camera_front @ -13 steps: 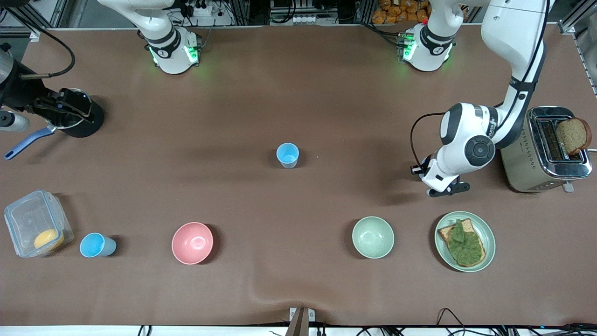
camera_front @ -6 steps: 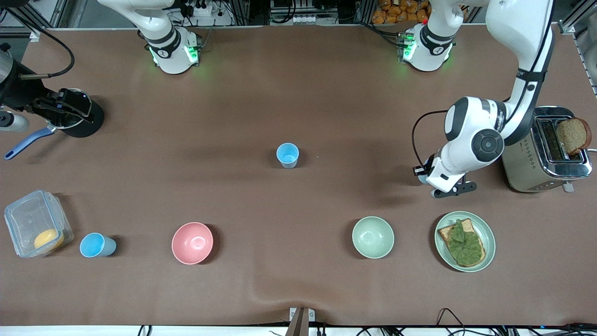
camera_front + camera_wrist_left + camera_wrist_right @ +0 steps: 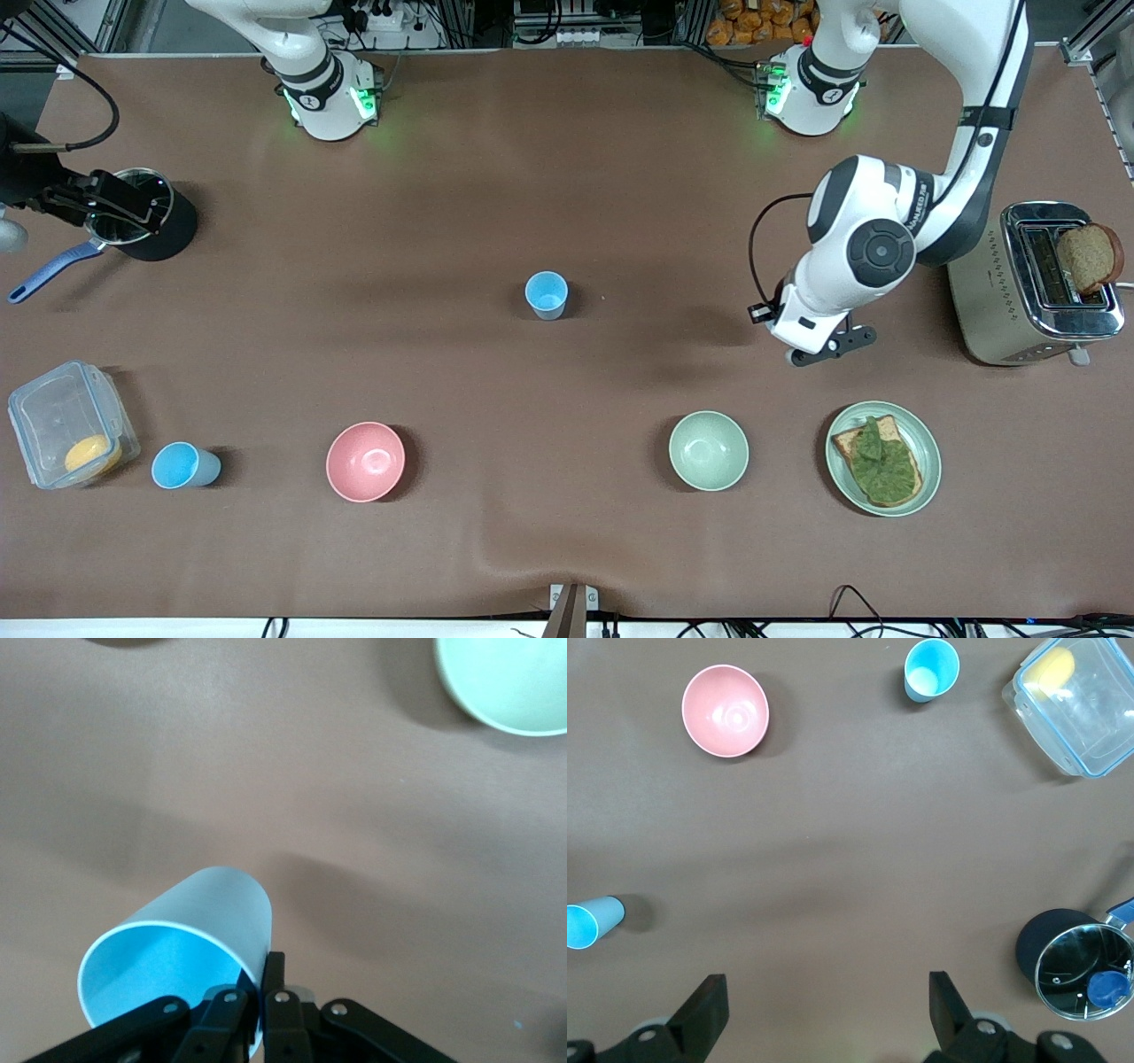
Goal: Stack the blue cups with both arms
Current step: 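Lift the blue cup with the left gripper and carry it toward the placed cup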
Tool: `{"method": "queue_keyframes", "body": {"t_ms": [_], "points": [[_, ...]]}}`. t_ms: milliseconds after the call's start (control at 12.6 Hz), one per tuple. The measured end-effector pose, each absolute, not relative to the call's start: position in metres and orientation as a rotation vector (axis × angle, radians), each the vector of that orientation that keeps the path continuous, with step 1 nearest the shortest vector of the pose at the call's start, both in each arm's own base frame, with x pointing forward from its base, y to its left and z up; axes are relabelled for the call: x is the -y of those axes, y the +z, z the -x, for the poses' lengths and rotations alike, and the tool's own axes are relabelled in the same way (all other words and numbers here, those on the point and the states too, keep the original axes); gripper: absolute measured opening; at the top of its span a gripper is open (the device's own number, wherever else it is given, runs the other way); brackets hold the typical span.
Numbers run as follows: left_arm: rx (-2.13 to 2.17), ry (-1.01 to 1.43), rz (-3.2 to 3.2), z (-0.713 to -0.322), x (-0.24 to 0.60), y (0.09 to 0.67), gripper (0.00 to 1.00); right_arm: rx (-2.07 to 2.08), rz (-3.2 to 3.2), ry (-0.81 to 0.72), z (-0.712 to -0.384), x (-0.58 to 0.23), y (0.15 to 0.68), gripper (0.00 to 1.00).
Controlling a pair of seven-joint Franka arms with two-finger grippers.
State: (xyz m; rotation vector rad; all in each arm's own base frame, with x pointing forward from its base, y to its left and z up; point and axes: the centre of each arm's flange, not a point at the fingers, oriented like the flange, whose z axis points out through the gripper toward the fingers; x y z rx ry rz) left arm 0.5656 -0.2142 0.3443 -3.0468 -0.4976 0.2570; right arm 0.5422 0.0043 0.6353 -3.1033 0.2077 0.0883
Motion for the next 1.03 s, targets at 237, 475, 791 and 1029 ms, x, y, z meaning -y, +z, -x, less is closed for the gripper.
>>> {"method": "queue_keyframes", "body": {"t_ms": [237, 475, 791, 1029], "points": [[0.579, 0.292, 3.007, -0.574, 0.233, 0.39, 0.04, -0.208, 3.103, 0.085, -0.542, -0.004, 0.637, 1.0], [0.681, 0.29, 2.997, -0.572, 0.271, 0.425, 0.04, -0.208, 3.103, 0.086, -0.542, -0.004, 0.637, 1.0], [0.666, 0.266, 2.998, -0.53, 0.355, 0.445, 0.04, -0.223, 3.103, 0.09, -0.542, 0.001, 0.636, 1.0], [0.682, 0.245, 3.005, -0.524, 0.371, 0.466, 0.04, -0.258, 3.1, 0.092, -0.541, 0.013, 0.636, 1.0]]}}
